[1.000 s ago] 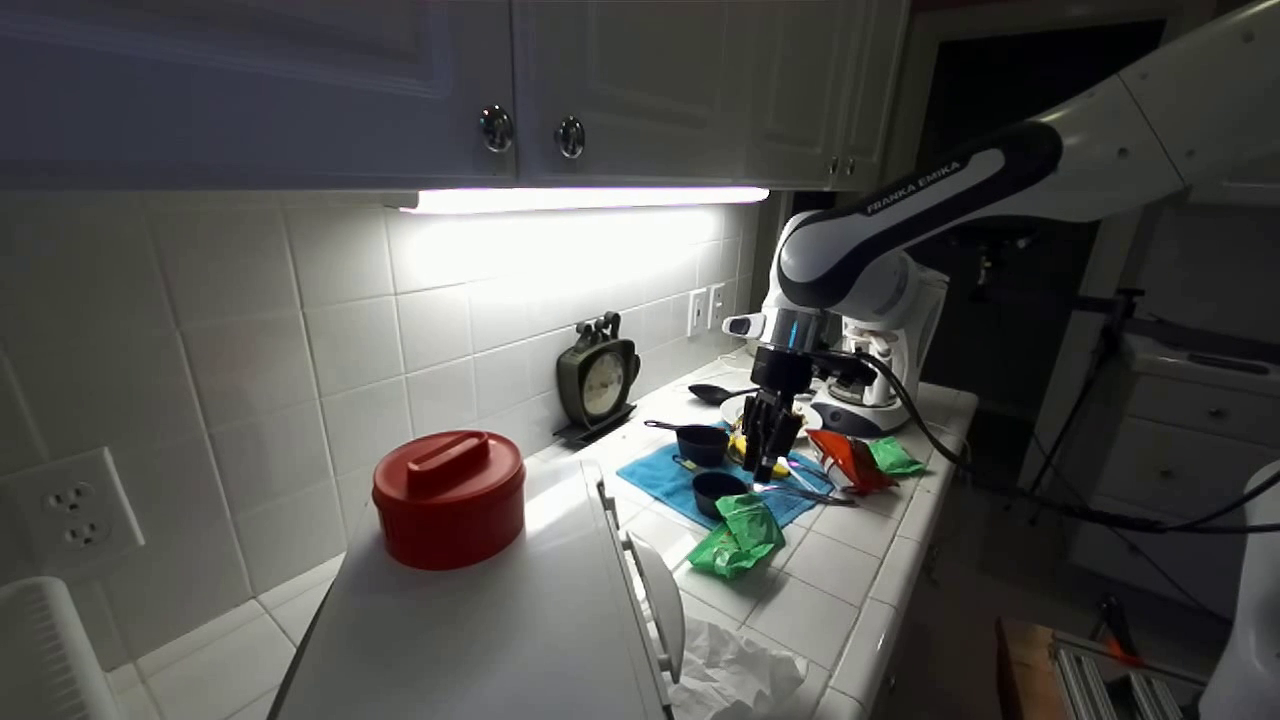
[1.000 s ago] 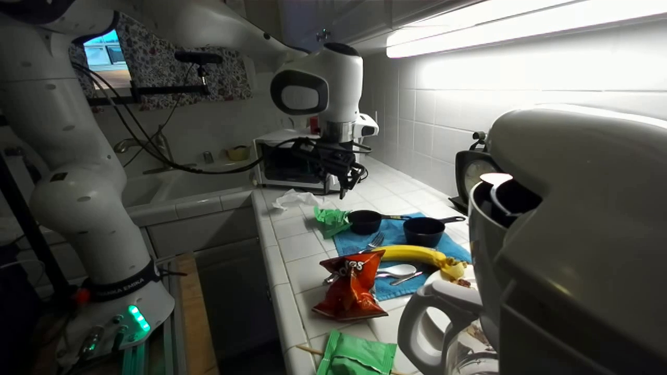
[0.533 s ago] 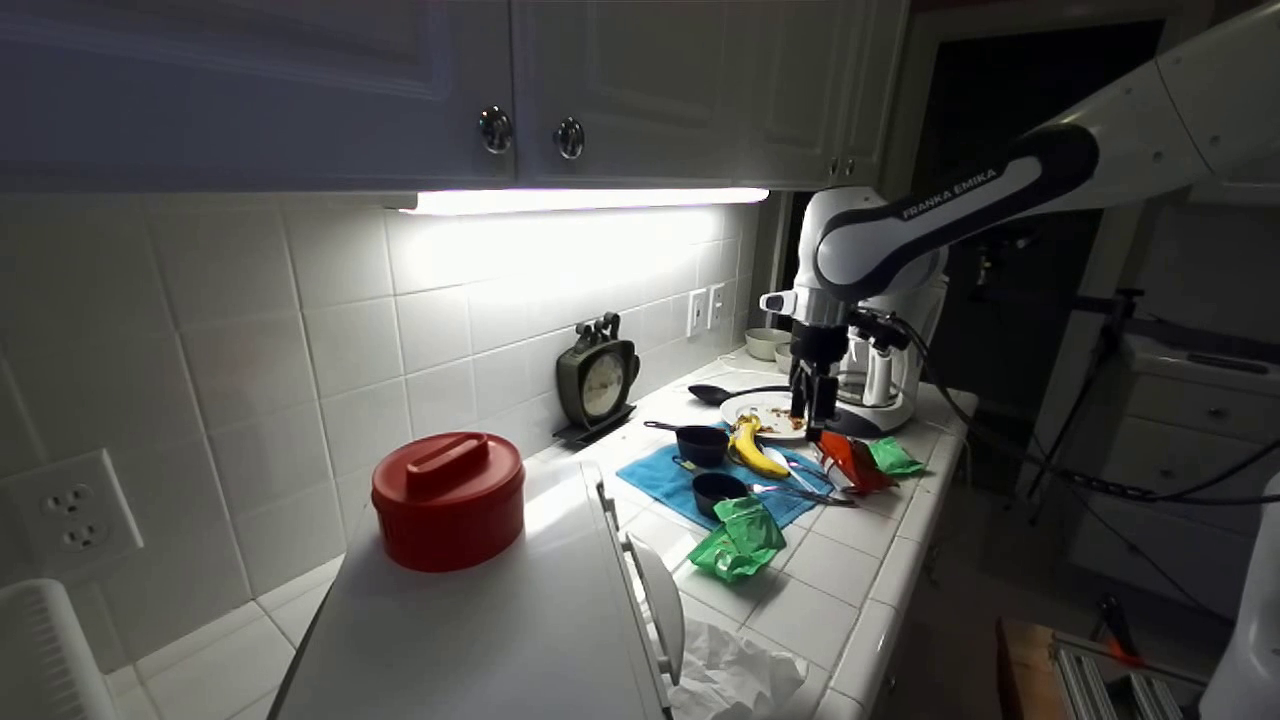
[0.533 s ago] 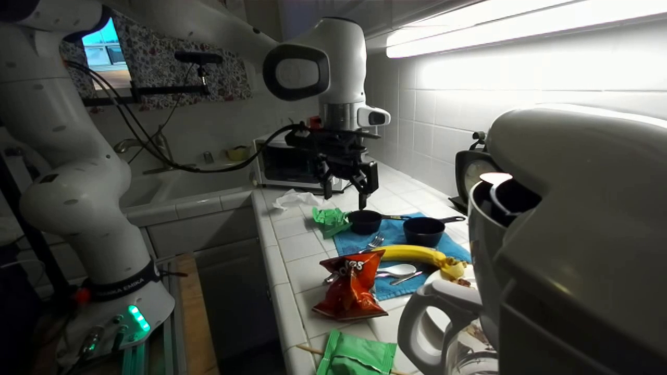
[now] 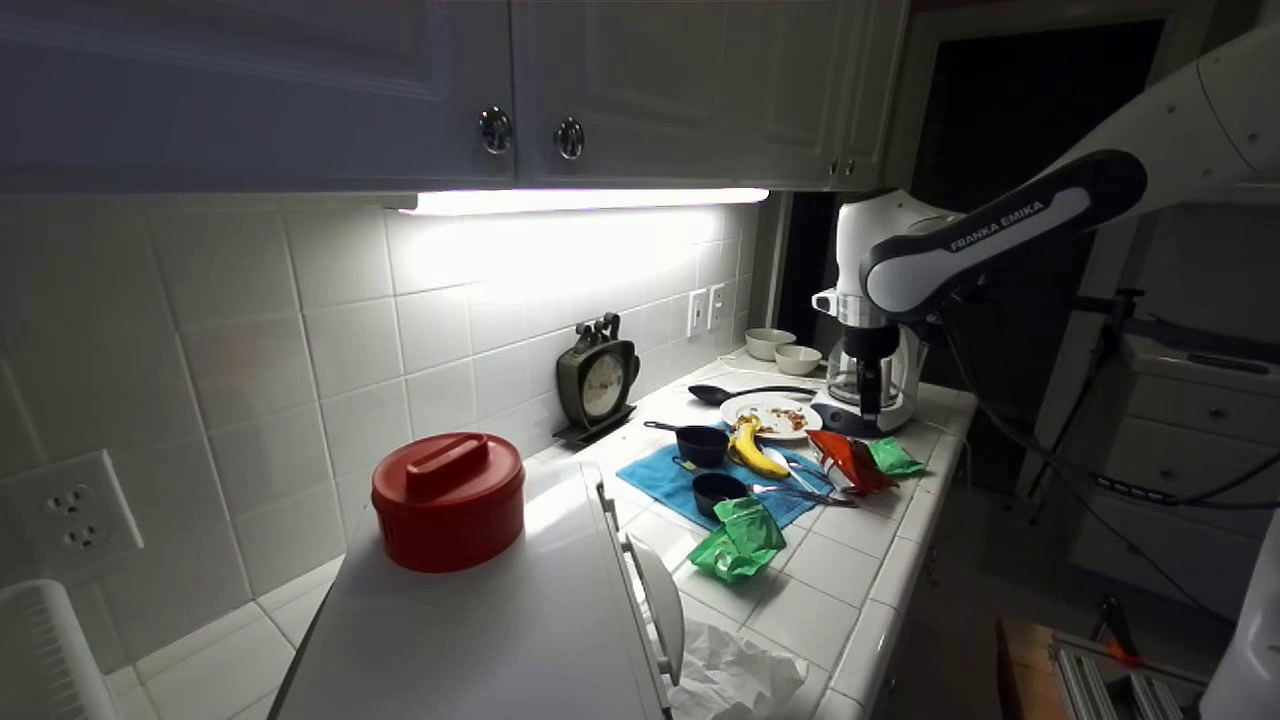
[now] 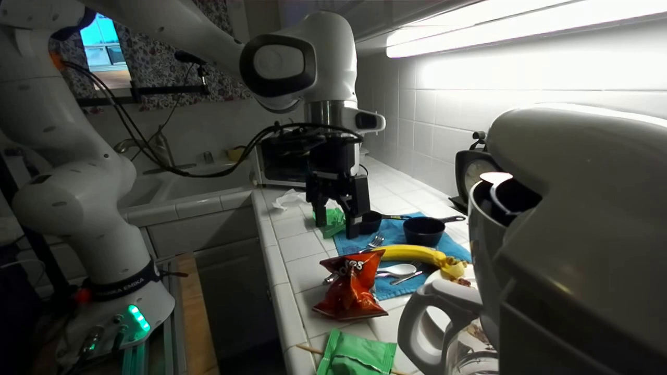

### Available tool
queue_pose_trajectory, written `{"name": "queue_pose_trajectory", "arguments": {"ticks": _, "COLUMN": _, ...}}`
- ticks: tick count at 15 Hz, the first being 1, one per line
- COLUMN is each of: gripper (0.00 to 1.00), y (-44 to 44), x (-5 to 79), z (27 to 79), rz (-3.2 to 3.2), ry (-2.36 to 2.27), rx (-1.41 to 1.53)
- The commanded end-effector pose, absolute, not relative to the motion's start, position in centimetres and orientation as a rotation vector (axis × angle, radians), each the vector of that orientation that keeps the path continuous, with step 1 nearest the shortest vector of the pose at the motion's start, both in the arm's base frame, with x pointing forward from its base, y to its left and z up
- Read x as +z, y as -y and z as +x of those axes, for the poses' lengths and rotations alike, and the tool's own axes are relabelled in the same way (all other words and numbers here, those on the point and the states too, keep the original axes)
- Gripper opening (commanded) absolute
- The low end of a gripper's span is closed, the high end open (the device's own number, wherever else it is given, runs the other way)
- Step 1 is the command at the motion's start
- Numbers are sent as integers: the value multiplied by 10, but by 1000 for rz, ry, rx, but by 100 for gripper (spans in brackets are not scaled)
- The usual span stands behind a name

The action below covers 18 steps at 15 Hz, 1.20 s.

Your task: Move all the small green packets to the left edge of the blue towel and move the doritos to the right edge of the towel

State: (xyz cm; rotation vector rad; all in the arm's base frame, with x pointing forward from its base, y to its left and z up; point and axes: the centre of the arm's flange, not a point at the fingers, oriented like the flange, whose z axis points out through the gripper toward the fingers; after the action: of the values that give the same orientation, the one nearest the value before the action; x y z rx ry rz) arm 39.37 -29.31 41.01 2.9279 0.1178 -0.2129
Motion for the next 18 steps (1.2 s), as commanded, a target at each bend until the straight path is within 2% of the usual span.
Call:
{"name": "queue_pose_trajectory", "arguments": {"ticks": 1, "gripper": 100, "y": 302, "x": 390, "z": 351, "rz": 2930, "ry": 30, "rx": -183}}
{"name": "queue_pose_trajectory", "arguments": {"ticks": 10, "gripper": 100, "y": 348, "x": 347, "z": 297, "rz": 2880, "ry": 74, "rx": 118}}
{"name": "queue_pose_trajectory", "arguments": {"ticks": 18, "gripper": 100, "y": 368, "x": 319, "z": 283, "rz": 2855, "ry": -13, "rx": 176}}
